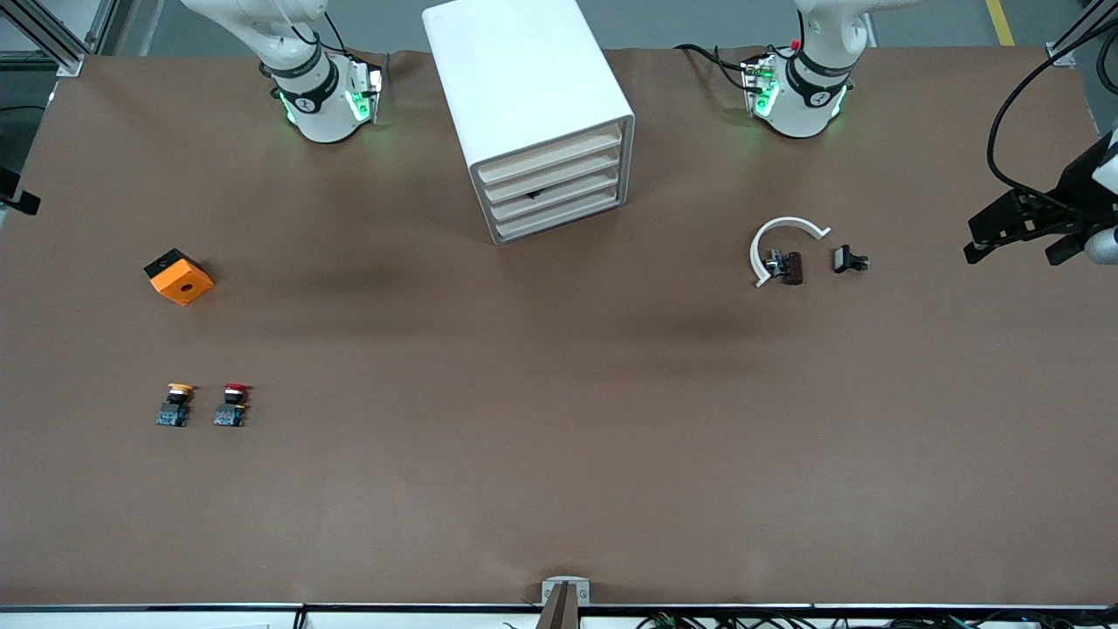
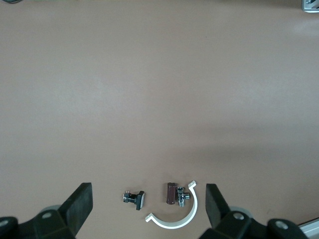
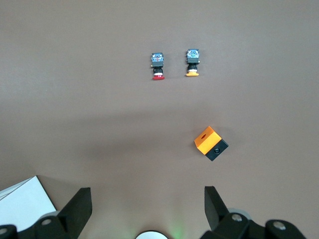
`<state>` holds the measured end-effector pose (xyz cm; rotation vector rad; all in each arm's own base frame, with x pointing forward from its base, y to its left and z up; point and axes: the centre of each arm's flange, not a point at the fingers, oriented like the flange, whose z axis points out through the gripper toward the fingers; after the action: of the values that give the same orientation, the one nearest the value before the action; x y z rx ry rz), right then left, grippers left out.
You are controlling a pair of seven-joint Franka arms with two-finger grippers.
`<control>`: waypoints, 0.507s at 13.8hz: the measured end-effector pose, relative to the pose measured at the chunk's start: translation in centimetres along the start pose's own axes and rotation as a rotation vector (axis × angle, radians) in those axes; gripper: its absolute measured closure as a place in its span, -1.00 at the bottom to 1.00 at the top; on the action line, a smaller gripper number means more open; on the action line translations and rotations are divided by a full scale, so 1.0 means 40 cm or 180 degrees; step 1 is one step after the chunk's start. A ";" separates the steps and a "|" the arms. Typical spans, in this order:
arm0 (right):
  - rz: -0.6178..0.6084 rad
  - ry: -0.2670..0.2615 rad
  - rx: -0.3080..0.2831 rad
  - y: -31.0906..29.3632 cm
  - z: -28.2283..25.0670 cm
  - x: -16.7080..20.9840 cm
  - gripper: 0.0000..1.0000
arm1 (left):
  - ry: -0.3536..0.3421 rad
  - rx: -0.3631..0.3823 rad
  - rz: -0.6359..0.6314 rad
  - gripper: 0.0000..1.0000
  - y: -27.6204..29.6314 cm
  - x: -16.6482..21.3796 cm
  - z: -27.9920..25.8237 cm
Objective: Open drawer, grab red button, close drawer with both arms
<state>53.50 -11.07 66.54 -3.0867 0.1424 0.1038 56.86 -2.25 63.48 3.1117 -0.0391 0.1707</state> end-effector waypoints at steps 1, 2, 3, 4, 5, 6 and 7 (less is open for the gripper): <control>-0.0001 0.0000 0.0001 0.000 -0.001 -0.002 -1.00 | 0.0000 0.0007 -0.0004 -1.00 -0.002 0.000 0.000; -0.0004 -0.0001 0.0002 -0.002 -0.001 -0.004 -1.00 | 0.0000 0.0013 -0.0019 -1.00 -0.009 0.000 0.000; -0.0008 -0.0004 0.0003 -0.004 0.000 -0.007 -1.00 | 0.0000 0.0017 -0.0035 -1.00 -0.016 0.000 0.000; -0.0014 -0.0004 0.0004 -0.006 -0.001 -0.009 -1.00 | -0.0001 0.0019 -0.0047 -1.00 -0.021 0.001 0.001; -0.0026 -0.0001 0.0004 -0.011 -0.002 -0.011 -1.00 | -0.0002 0.0020 -0.0054 -1.00 -0.024 0.001 0.001; -0.0048 0.0000 -0.0014 -0.020 -0.003 -0.012 -1.00 | -0.0002 0.0020 -0.0054 -1.00 -0.025 0.001 0.001; -0.0086 -0.0001 -0.0048 -0.036 -0.004 -0.012 -1.00 | -0.0003 0.0020 -0.0053 -1.00 -0.024 0.001 0.002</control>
<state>53.17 -9.61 66.80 -3.1024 0.1004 0.1049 56.94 -1.30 63.39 3.1172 -0.0129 0.1692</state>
